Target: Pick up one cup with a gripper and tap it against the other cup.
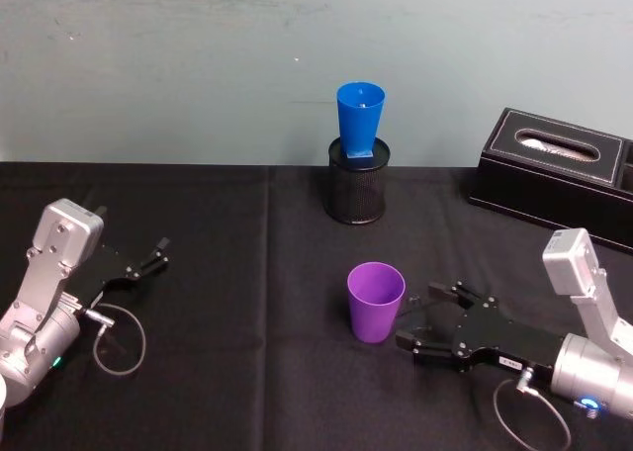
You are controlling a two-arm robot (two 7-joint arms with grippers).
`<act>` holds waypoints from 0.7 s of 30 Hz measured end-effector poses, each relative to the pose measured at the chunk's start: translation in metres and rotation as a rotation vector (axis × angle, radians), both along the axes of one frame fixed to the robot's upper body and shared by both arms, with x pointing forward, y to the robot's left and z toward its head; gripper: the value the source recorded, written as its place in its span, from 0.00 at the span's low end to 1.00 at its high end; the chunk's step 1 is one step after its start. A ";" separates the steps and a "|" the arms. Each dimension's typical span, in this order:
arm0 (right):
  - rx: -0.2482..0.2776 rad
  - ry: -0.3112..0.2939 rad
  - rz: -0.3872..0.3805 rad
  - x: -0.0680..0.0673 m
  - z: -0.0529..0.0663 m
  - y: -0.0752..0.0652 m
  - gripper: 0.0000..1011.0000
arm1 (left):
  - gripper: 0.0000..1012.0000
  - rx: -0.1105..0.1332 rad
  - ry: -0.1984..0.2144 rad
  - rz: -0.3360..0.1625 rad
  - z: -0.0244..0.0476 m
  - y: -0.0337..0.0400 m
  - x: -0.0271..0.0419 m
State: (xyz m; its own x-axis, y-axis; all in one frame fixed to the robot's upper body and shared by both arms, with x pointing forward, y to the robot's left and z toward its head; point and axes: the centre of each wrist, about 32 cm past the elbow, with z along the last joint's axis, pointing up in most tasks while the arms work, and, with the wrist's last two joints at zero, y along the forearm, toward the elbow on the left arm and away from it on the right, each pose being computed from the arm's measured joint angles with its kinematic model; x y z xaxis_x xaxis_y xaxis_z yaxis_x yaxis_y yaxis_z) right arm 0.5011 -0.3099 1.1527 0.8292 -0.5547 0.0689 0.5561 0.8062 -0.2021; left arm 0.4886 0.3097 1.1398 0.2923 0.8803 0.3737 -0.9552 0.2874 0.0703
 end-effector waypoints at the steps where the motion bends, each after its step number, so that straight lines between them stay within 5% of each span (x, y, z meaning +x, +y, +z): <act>1: -0.001 -0.003 0.002 0.001 -0.001 0.001 0.99 | 1.00 0.000 0.000 0.000 0.0000 0.0000 0.0000; 21: 0.021 -0.055 0.029 0.022 -0.018 0.030 0.99 | 1.00 0.000 0.000 0.000 0.0000 0.0000 0.0000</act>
